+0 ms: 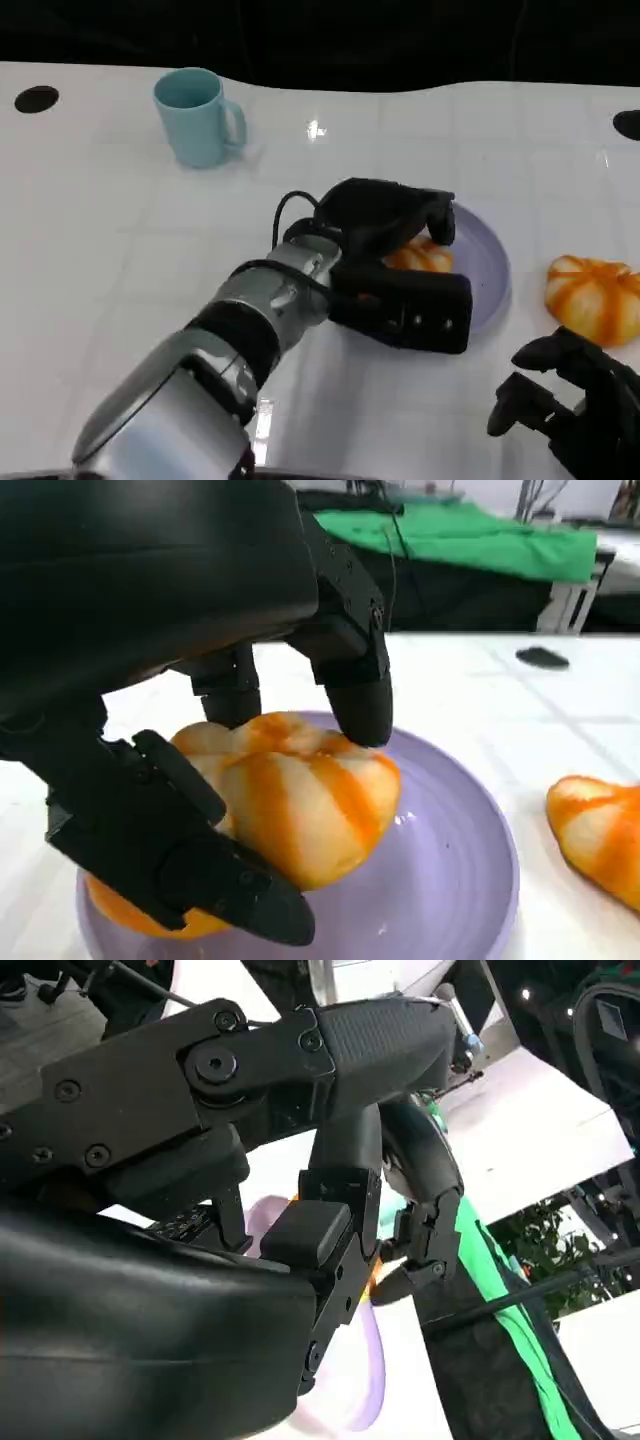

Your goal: Grasp the bread from the table and place it into the plate.

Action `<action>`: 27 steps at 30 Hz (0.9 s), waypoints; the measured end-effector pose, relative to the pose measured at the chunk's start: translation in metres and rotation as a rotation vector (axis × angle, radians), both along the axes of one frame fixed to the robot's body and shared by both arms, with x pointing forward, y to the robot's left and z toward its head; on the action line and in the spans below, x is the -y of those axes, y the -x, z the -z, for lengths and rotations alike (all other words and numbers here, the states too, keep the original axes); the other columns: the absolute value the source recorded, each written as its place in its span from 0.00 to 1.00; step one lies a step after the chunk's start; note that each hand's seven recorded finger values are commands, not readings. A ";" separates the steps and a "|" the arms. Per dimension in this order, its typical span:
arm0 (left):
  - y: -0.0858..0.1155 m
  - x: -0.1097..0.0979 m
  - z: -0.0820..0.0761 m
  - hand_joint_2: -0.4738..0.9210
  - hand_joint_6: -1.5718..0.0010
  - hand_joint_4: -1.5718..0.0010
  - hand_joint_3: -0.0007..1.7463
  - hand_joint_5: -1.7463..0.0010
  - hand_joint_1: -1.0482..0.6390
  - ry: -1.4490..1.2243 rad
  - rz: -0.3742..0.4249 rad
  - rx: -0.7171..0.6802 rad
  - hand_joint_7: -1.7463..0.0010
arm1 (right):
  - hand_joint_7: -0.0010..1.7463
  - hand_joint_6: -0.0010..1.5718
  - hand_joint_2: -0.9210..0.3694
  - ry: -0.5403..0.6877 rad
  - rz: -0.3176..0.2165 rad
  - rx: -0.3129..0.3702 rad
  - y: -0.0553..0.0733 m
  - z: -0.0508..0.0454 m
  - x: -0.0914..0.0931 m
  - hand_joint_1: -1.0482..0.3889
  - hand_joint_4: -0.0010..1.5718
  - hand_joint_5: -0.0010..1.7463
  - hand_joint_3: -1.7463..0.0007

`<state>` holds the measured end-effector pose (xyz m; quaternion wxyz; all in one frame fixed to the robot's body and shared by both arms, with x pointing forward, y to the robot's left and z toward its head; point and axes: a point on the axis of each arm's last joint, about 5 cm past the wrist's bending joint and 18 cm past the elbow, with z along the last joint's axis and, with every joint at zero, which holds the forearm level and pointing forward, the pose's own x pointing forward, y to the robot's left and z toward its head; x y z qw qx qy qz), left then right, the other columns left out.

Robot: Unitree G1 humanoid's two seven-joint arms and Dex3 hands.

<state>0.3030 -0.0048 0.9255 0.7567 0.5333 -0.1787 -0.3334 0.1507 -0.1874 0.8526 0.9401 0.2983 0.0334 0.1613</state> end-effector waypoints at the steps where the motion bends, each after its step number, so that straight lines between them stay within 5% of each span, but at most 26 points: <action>1: -0.001 0.000 -0.001 1.00 0.87 0.94 0.25 0.76 0.18 -0.019 0.008 -0.012 0.93 | 0.54 0.52 0.00 0.000 0.000 0.000 0.000 0.0000 0.000 0.37 0.47 0.85 0.86; 6: -0.005 0.001 -0.007 1.00 0.97 1.00 0.39 0.99 0.02 -0.145 0.026 -0.034 0.99 | 0.54 0.52 0.00 0.001 0.000 0.000 0.000 0.0000 0.000 0.37 0.47 0.85 0.87; 20: -0.016 -0.019 -0.018 1.00 0.97 0.99 0.41 0.99 0.00 -0.106 0.052 -0.143 0.99 | 0.55 0.52 0.00 0.001 0.002 -0.002 0.000 -0.0001 0.000 0.37 0.47 0.86 0.88; 27: -0.025 -0.055 -0.027 1.00 0.97 0.97 0.39 0.98 0.01 0.123 0.092 -0.284 0.99 | 0.55 0.53 0.00 0.002 0.004 -0.001 0.000 -0.0002 0.001 0.37 0.47 0.86 0.87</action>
